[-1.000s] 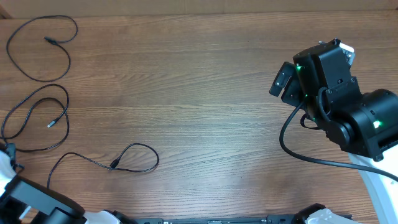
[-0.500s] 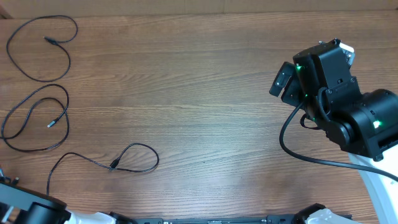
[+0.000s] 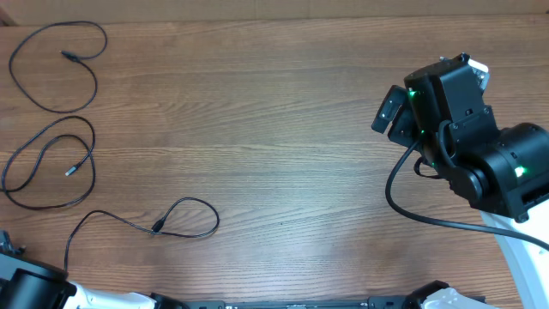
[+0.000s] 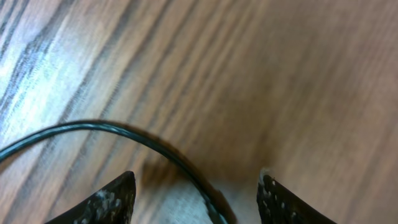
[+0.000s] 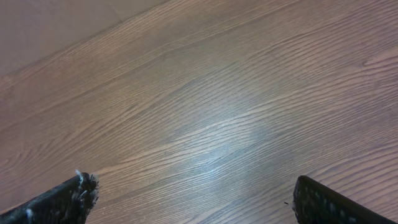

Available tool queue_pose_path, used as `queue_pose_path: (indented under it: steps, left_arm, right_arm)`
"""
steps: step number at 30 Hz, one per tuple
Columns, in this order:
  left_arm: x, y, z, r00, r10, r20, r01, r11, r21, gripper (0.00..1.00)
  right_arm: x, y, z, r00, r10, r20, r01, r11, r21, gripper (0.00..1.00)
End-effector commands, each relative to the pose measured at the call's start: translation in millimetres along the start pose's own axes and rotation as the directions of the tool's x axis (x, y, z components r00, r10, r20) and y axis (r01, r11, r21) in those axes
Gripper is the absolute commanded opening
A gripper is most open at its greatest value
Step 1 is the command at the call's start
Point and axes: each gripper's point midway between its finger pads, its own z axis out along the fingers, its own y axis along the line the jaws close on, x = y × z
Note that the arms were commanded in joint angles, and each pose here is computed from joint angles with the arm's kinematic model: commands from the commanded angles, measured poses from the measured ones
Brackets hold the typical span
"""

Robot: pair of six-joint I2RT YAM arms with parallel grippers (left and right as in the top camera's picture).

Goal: Untangle cables

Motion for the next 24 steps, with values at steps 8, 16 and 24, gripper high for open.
queue_pose_path:
  steps: [8,16,24]
  left_arm:
    - [25,5,28,0.992,-0.006,-0.123,0.005,1.000,-0.004,0.51]
    - [28,6,30,0.990,0.062,-0.129,-0.063,0.998,-0.003,0.05]
    - [41,-5,28,0.942,0.306,-0.136,-0.303,0.952,0.043,0.04]
  right_arm:
    - [-2,-3,0,1.000,0.013,0.010,-0.013,1.000,0.007,1.00]
    - [-2,-3,0,1.000,0.013,0.010,-0.013,1.000,0.007,1.00]
    - [-2,-3,0,1.000,0.013,0.010,-0.013,1.000,0.007,1.00]
